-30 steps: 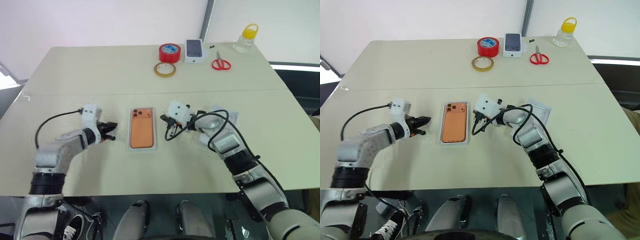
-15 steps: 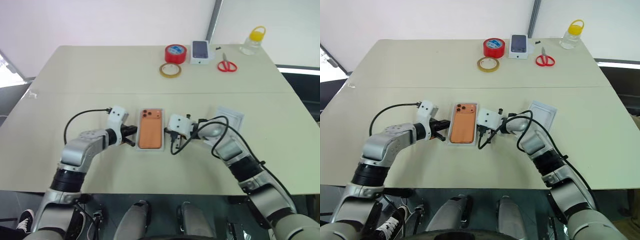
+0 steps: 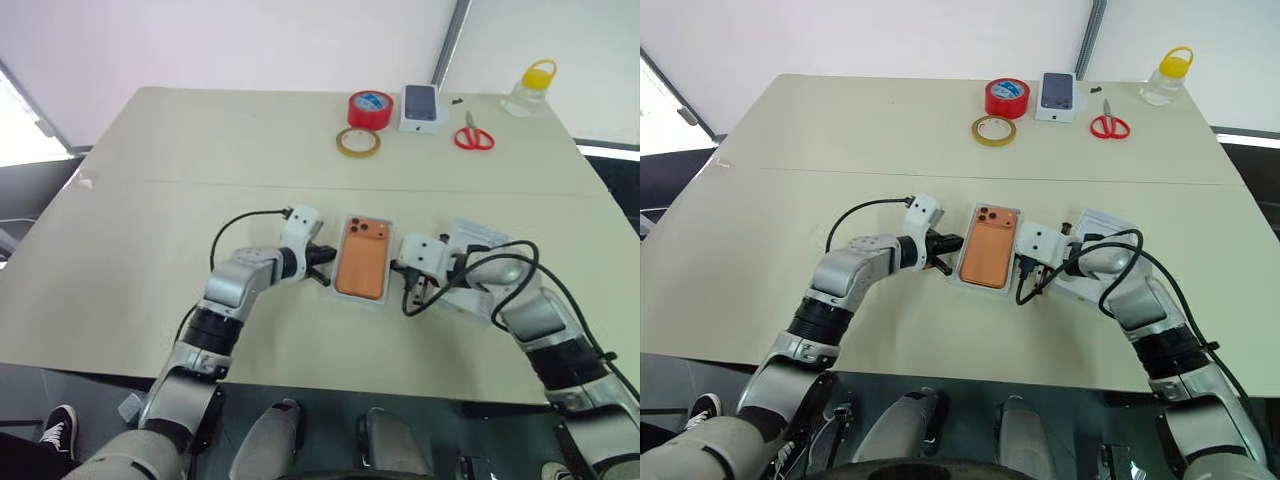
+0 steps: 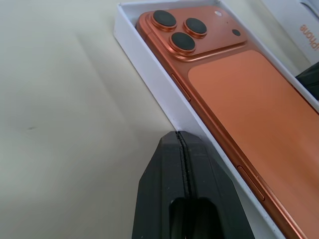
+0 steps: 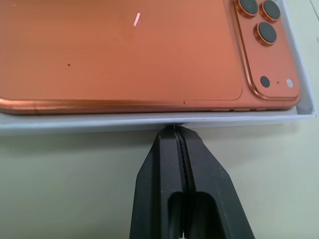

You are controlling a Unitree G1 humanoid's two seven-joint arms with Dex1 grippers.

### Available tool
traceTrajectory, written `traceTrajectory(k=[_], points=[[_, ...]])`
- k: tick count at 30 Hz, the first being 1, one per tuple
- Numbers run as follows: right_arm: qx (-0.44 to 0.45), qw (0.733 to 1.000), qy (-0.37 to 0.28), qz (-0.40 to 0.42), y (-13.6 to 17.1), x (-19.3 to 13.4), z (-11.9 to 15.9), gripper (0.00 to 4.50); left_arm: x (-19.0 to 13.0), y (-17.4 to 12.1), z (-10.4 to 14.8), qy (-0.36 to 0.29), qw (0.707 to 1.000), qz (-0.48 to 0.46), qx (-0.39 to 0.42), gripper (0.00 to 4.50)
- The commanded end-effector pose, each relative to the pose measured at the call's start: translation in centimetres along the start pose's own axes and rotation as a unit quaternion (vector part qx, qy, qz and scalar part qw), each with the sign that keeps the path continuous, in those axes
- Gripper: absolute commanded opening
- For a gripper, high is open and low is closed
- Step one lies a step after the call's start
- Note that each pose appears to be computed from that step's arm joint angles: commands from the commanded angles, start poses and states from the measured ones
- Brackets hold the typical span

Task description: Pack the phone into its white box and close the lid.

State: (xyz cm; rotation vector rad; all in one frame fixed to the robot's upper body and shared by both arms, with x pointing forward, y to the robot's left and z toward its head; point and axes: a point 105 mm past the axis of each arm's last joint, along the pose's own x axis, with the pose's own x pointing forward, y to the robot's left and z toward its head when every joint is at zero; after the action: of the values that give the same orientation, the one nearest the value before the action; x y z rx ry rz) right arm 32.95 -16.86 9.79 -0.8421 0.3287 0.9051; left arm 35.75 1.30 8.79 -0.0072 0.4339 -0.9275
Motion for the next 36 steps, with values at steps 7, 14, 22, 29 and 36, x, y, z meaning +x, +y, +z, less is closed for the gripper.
traceTrajectory(k=[7, 14, 22, 29, 36], points=[[0.001, 1.0, 0.005, 0.016, 1.5, -2.2, -1.4, 0.0, 3.5, -9.6, 0.1, 0.007, 0.984, -0.179, 0.022, 0.02], [0.002, 0.999, 0.026, 0.025, 1.7, -2.9, -2.5, 0.0, 3.7, -9.0, 0.3, 0.0, 0.987, -0.161, 0.026, 0.02], [0.002, 1.0, 0.028, 0.015, 0.7, -3.3, -2.5, 0.0, 2.5, -6.9, 0.3, -0.005, 0.991, -0.132, 0.032, 0.02], [0.011, 0.998, 0.058, 0.018, 0.4, -5.1, -4.5, 0.0, 0.5, -3.7, 0.2, -0.012, 0.996, -0.083, 0.029, 0.02], [0.034, 0.997, 0.071, 0.001, -0.3, -6.8, -5.7, 0.0, -0.8, -1.4, 0.8, -0.035, 0.998, -0.044, 0.032, 0.02]])
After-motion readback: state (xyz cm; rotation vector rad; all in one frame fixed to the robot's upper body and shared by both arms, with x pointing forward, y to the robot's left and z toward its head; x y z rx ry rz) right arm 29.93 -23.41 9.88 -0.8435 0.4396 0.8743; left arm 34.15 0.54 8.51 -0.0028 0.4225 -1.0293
